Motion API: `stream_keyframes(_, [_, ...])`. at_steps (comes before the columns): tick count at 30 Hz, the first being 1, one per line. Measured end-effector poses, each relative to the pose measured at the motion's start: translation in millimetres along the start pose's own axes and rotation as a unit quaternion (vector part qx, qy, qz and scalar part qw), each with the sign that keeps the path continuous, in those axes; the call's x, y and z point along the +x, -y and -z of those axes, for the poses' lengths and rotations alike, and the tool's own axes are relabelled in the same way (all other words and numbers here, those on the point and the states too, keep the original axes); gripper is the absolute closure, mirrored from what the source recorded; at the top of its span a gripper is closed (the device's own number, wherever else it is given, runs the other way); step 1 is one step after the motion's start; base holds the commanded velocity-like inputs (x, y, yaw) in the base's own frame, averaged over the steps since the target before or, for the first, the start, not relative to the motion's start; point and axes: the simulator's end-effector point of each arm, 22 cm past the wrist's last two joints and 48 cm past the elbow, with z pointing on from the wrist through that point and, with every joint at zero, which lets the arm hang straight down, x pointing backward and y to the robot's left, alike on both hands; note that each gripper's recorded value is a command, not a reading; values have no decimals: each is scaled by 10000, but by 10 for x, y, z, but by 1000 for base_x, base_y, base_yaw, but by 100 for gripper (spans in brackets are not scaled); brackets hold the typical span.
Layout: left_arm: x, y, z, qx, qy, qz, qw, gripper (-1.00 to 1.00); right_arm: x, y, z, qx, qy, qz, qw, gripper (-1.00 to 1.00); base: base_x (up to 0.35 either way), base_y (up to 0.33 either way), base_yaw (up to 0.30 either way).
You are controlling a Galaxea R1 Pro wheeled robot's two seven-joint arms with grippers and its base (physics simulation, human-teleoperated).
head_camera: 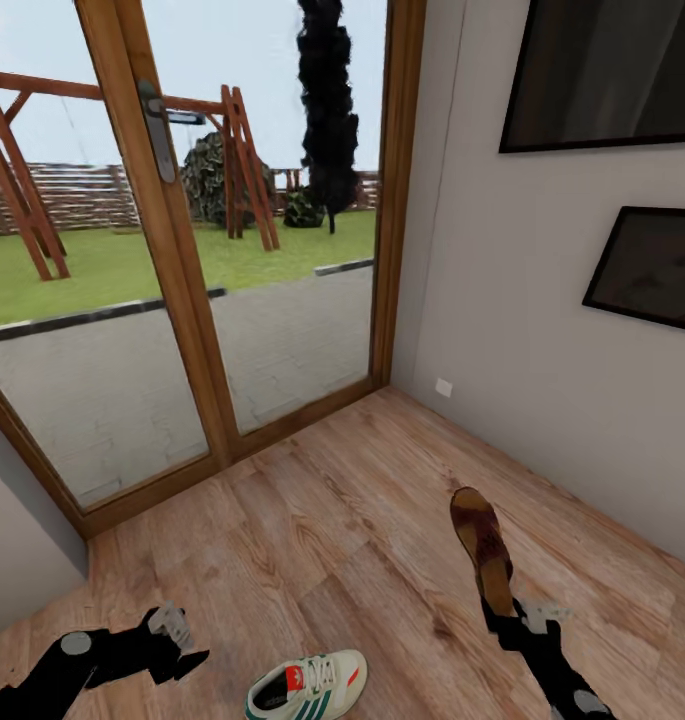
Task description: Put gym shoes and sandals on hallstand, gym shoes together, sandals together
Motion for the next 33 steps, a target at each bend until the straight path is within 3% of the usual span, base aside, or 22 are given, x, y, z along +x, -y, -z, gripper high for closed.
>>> stream_keyframes(1, [-24,-6,-7,60,-96,-118,9999,-100,-70,-14,-26,-47,41,7,10000,100,0,0,0])
stream_keyframes(2, [-117,-43,-23,191,-337,-448,9982,-100,-289,-155,-107,-378,94,118,9992,100,0,0,0])
stream_keyframes(3, [-223,-92,-35,231,-464,-606,9968,-100,-599,-361,-176,-830,188,303,9959,100,0,0,0])
stream_keyframes(5, [-239,-112,-47,258,-631,-623,9957,-100,-988,-647,-192,-1444,227,667,9870,100,0,0,0])
stream_keyframes(6, [-240,-107,-52,264,-655,-617,9956,-100,-1291,-717,-183,-1581,417,717,9839,100,0,0,0])
stream_keyframes(15, [-189,-47,-75,317,-728,-599,9950,-100,-1918,-1126,54,-2489,454,878,9635,100,0,0,0])
stream_keyframes(33, [-244,21,-122,366,-664,-574,9955,-100,-1918,-1012,76,-2503,356,1006,9623,100,0,0,0])
